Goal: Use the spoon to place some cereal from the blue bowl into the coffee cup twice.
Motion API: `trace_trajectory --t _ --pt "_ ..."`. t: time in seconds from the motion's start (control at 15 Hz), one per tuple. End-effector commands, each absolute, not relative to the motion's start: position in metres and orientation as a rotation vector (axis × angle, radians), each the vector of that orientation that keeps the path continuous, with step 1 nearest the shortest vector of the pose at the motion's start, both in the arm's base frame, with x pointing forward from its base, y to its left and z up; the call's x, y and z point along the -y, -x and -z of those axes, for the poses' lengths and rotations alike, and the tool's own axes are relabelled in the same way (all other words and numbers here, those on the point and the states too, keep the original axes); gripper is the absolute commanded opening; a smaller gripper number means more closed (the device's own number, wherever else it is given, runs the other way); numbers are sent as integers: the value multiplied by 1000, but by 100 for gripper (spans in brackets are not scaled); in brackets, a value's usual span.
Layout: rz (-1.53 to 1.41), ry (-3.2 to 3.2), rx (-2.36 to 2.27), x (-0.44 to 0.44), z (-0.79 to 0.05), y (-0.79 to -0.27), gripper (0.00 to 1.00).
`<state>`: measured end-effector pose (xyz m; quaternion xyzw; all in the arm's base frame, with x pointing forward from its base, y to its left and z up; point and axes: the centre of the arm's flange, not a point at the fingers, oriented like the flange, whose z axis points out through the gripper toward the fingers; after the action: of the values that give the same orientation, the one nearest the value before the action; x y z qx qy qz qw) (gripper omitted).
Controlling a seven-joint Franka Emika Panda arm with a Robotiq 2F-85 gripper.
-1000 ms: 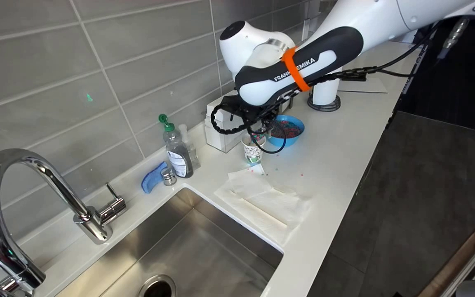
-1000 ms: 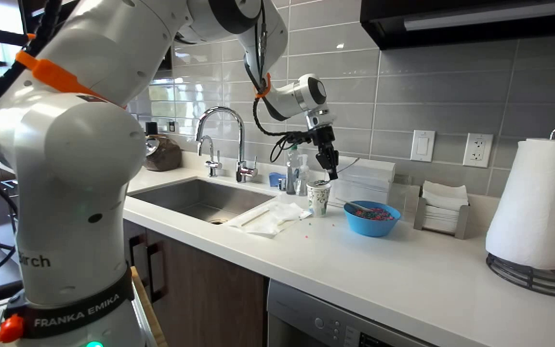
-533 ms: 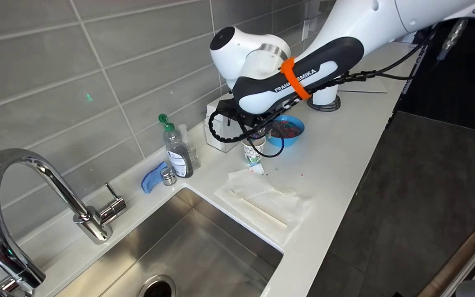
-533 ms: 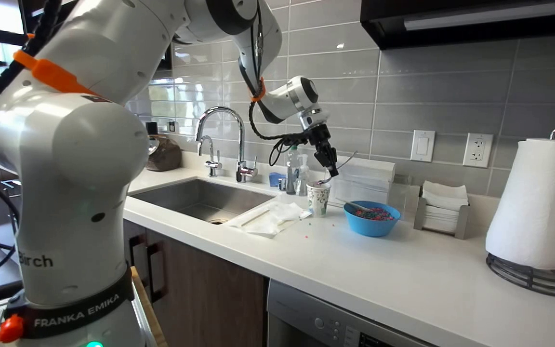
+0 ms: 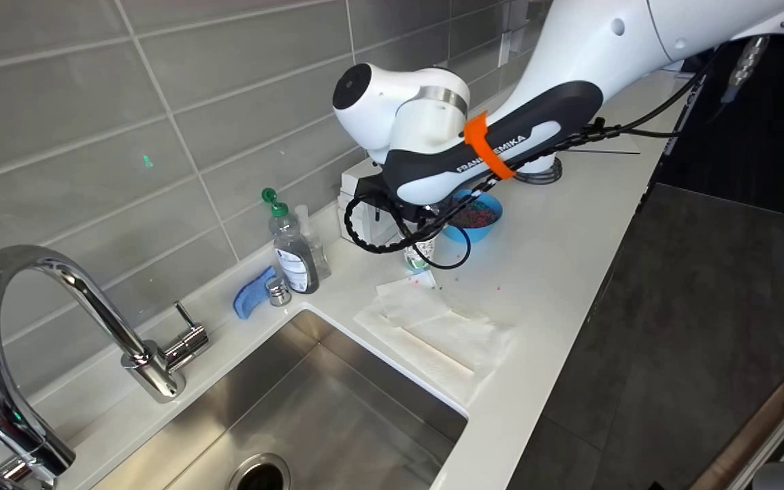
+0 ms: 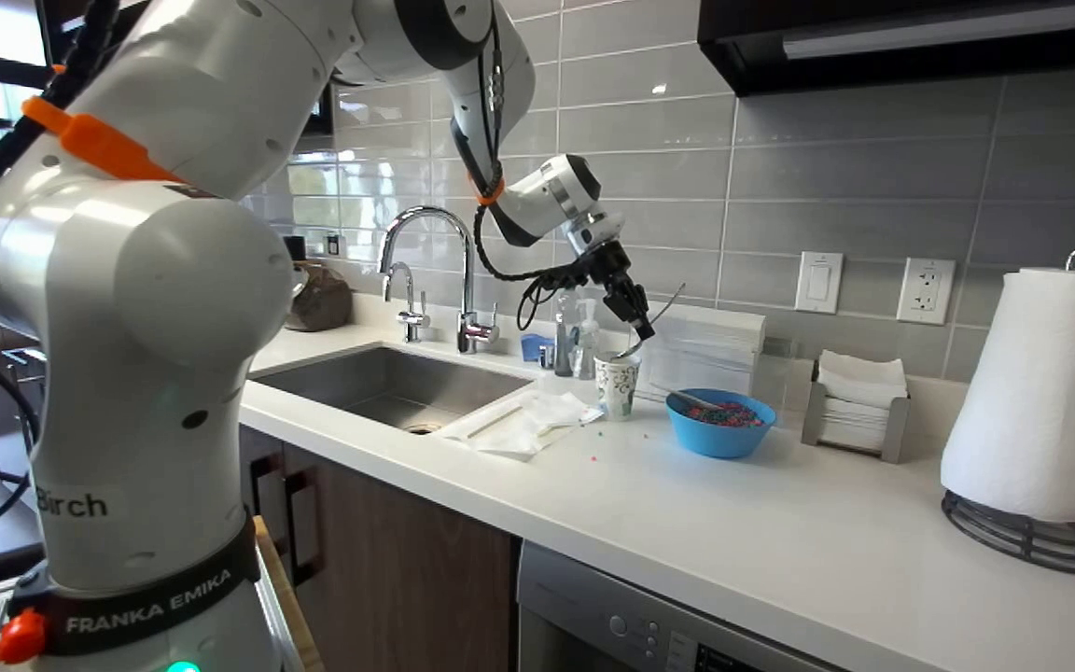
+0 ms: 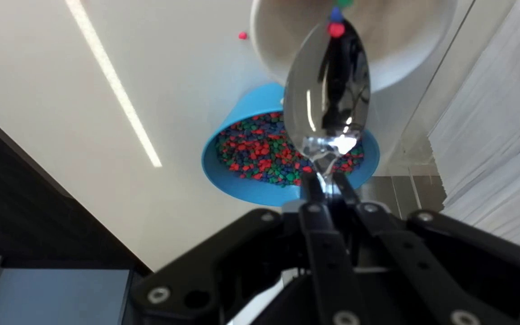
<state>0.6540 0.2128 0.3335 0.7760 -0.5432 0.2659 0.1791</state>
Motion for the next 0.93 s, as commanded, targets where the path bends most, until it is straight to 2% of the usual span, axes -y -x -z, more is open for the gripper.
trace_trajectory --t 0.0,0.4,0.87 --pt "-820 -2141 1513 -220 -329 -642 2" --pt "-889 -2103 1508 -216 -333 -644 2" --pt "-673 -1978 1920 -103 -370 -666 2"
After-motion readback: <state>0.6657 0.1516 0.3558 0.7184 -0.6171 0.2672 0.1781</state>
